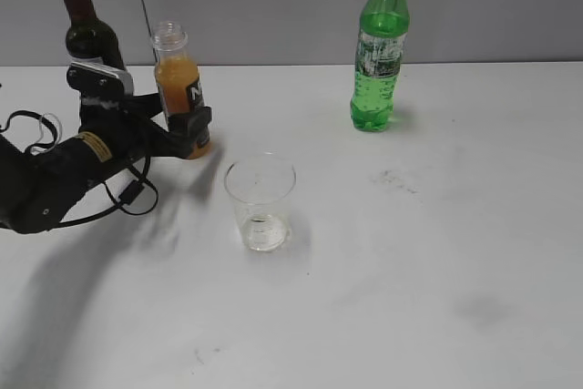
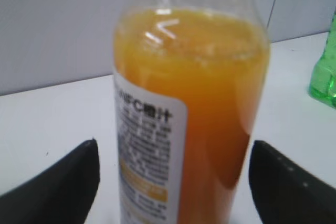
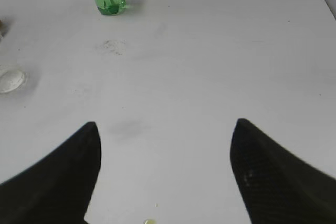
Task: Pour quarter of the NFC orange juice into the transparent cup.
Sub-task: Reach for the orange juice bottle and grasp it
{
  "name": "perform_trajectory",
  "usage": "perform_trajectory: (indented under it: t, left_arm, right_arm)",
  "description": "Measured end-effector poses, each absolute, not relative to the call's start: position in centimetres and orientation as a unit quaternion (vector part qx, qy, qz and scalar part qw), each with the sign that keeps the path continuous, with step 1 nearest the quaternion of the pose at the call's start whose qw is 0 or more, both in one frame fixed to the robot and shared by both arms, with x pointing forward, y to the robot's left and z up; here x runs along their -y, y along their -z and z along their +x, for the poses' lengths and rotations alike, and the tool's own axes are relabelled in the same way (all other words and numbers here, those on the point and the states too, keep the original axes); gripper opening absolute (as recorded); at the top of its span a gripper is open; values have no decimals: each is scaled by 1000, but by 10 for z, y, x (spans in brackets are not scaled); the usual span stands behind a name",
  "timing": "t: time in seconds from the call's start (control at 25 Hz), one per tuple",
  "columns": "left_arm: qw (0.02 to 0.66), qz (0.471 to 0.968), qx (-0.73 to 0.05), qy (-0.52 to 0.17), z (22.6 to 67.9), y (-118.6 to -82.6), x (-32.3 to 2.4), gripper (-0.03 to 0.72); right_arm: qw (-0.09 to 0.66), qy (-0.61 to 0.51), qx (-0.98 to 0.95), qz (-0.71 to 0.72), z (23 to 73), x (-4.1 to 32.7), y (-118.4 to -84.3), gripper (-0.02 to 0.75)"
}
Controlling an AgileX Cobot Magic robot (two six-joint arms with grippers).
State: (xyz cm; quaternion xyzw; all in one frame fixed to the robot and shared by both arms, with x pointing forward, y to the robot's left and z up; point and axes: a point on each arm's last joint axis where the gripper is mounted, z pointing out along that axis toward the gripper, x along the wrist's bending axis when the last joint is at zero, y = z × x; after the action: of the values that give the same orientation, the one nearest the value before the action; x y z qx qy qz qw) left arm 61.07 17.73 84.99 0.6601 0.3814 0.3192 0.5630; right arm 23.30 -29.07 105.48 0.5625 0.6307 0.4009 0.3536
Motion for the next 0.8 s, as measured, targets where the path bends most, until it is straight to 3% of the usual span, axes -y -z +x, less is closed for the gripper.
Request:
perform_trajectory:
  t: [0.28, 0.6, 0.8]
  left_arm:
    - [568, 656, -376, -325, 628, -843, -173, 661]
    - [572, 656, -371, -325, 629, -844, -172, 471]
    - [581, 648, -368, -327, 627, -843, -172, 471]
  right_arm:
    - [354, -401, -631, 562, 233, 291, -1055, 589]
    - [354, -401, -631, 562, 233, 291, -1055, 589]
    - [354, -401, -631, 562, 233, 291, -1055, 589]
